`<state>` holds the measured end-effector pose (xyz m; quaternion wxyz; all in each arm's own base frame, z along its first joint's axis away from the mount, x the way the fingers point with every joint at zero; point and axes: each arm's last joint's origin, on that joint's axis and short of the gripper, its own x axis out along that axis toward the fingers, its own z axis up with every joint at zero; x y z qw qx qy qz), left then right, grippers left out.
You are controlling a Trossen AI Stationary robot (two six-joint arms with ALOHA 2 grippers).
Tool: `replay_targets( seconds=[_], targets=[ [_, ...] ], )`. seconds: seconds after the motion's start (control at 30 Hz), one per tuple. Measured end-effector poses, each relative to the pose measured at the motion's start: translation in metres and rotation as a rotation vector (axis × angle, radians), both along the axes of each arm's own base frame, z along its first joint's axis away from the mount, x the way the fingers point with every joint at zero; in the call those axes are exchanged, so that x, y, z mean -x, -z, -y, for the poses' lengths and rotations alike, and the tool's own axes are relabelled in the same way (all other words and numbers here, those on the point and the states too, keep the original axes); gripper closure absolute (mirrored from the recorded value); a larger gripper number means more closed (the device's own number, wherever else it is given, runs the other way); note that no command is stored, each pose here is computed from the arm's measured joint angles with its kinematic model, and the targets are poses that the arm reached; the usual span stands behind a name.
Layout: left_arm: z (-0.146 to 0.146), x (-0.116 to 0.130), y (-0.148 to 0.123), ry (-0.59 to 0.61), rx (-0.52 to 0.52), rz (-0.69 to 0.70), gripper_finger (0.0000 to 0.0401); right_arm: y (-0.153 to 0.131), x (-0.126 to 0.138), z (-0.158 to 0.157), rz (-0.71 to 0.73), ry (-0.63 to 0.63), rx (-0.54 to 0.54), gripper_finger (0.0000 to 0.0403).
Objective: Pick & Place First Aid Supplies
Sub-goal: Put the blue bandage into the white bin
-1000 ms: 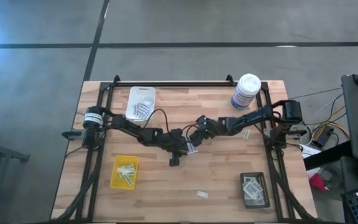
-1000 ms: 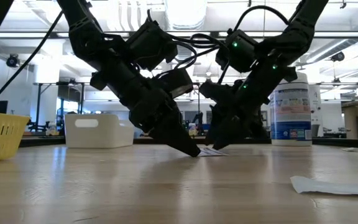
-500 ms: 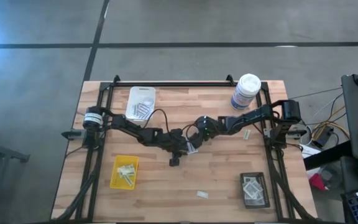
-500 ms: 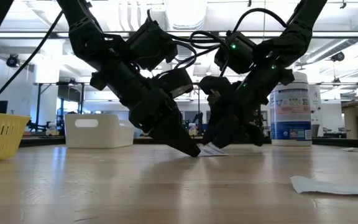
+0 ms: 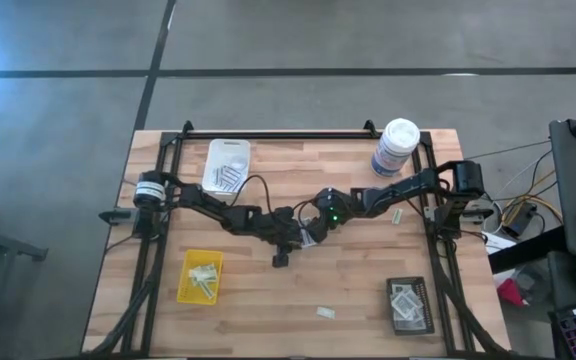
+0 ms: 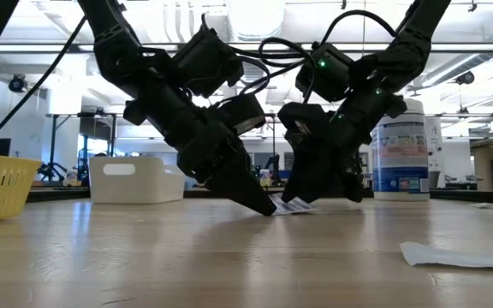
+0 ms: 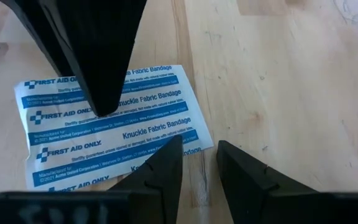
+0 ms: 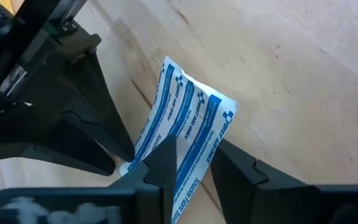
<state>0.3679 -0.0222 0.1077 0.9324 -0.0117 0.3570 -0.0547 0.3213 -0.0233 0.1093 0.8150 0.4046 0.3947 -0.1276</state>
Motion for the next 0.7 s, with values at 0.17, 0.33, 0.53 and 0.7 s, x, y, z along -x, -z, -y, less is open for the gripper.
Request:
replay_targets(
  seconds=[0.17,0.33,0.53,0.7],
  targets=[
    [-0.0003,-0.0007,-0.0007,-0.006,-0.004,0.013,0.0286,0.0003,0.0002,-0.0011,0.001,-0.025,-0.027,0.0344],
    [-0.0011,-0.0008,-0.0008,-0.021,-0.015,0.014,0.0286,0.0006,0.0004,-0.0031,0.001,-0.046,-0.044,0.0371],
    [-0.0013,-0.0008,-0.0028,-0.026,-0.013,0.02,0.0286,0.0004,0.0,-0.0047,0.004,-0.051,-0.043,0.0393],
    [-0.0016,0.0003,-0.0097,-0.031,-0.016,0.029,0.0286,0.0001,-0.0003,-0.007,0.008,-0.061,-0.046,0.0394]
  ],
)
